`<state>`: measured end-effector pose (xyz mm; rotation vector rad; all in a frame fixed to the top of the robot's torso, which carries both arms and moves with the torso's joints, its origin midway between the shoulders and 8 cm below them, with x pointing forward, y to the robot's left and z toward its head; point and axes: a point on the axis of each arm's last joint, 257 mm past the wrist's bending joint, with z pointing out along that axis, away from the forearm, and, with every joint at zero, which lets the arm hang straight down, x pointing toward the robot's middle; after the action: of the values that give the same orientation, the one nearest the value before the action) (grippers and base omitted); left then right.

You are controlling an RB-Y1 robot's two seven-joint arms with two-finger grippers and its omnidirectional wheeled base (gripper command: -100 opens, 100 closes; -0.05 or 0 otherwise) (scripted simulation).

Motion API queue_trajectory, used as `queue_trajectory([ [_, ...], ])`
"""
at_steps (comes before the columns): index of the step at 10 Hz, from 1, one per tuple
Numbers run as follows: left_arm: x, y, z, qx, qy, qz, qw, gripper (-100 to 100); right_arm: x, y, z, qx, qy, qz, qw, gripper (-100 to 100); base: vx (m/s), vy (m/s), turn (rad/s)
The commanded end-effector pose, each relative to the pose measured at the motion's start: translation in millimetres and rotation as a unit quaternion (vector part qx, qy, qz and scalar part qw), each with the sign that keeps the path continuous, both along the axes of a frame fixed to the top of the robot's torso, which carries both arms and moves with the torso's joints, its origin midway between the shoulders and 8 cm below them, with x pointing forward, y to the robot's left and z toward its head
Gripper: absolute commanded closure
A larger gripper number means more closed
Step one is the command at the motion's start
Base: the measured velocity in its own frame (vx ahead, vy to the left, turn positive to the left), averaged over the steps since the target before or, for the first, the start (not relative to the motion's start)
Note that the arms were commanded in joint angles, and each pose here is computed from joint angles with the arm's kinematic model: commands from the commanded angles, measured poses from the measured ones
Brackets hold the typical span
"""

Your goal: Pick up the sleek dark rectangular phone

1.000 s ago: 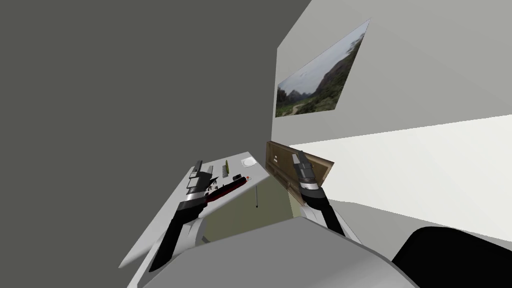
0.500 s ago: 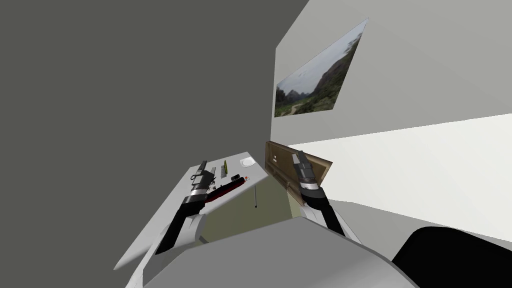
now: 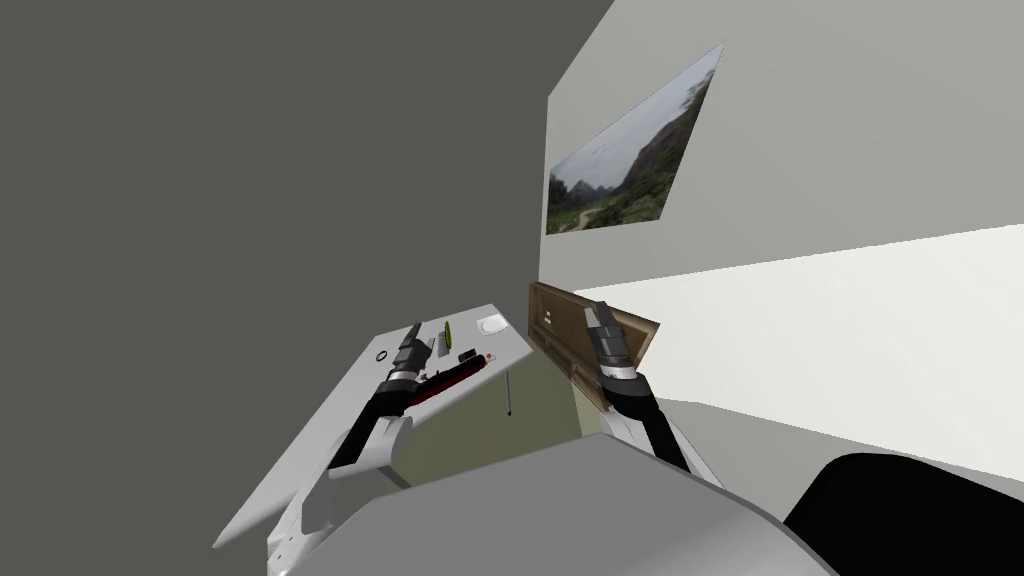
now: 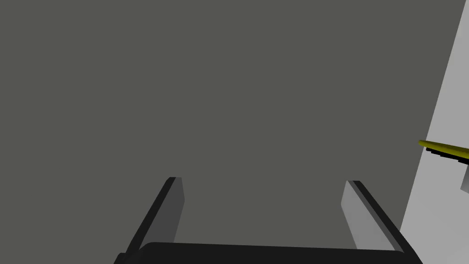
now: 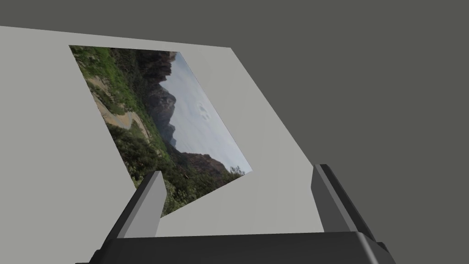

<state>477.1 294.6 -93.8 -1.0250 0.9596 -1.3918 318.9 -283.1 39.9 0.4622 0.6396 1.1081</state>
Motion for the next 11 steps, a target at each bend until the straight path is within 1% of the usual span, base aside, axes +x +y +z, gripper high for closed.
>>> queue_trajectory([
  [1,9.6,2.1,-14.0,-0.004,0.023,0.0,0.9997,-100,0.0,0.0,0.0,0.0,0.0,0.0,1.0,0,-0.001,-0.031,-0.016],
  [2,21.7,7.3,-21.1,-0.01,0.041,-0.003,0.9991,-100,0.0,0.0,0.0,0.0,0.0,0.0,1.0,0,-0.004,-0.043,-0.036],
  [3,23.5,9.9,-33.0,-0.011,0.057,0.0,0.9983,-100,0.0,0.0,0.0,0.0,0.0,0.0,1.0,0,-0.004,-0.033,-0.022],
  [4,35.2,16.3,-39.4,-0.017,0.072,-0.002,0.9972,-100,0.0,0.0,0.0,0.0,0.0,0.0,1.0,0,-0.007,-0.035,-0.043],
  [5,36.6,18.9,-52.0,-0.018,0.091,0.001,0.9957,-100,0.0,0.0,0.0,0.0,0.0,0.0,1.0,0,-0.004,-0.028,-0.025],
  [6,47.8,25.1,-55.1,-0.024,0.105,0.0,0.9942,-100,0.0,0.0,0.0,0.0,0.0,0.0,1.0,0,-0.002,-0.036,-0.053],
  [7,48.6,29.0,-70.9,-0.025,0.125,0.005,0.9919,-100,0.0,0.0,0.0,0.0,0.0,0.0,1.0,0,0.001,-0.027,-0.026],
  [8,48.6,29.0,-70.9,-0.025,0.125,0.005,0.9919,-100,0.0,0.0,0.0,0.0,0.0,0.0,1.0,0,0.002,-0.009,0.007],
  [9,59.5,39.1,-82.6,-0.033,0.147,0.008,0.9885,-100,0.0,0.0,0.0,0.0,0.0,0.0,1.0,0,0.003,-0.023,-0.062],
  [10,59.5,40.2,-89.6,-0.034,0.159,0.01,0.9866,-100,0.0,0.0,0.0,0.0,0.0,0.0,1.0,0,0.002,-0.021,-0.034],
  [11,69.7,47.5,-91.7,-0.041,0.173,0.011,0.9839,-100,0.0,0.0,0.0,0.0,0.0,0.0,1.0,0,0.002,-0.029,-0.057],
])
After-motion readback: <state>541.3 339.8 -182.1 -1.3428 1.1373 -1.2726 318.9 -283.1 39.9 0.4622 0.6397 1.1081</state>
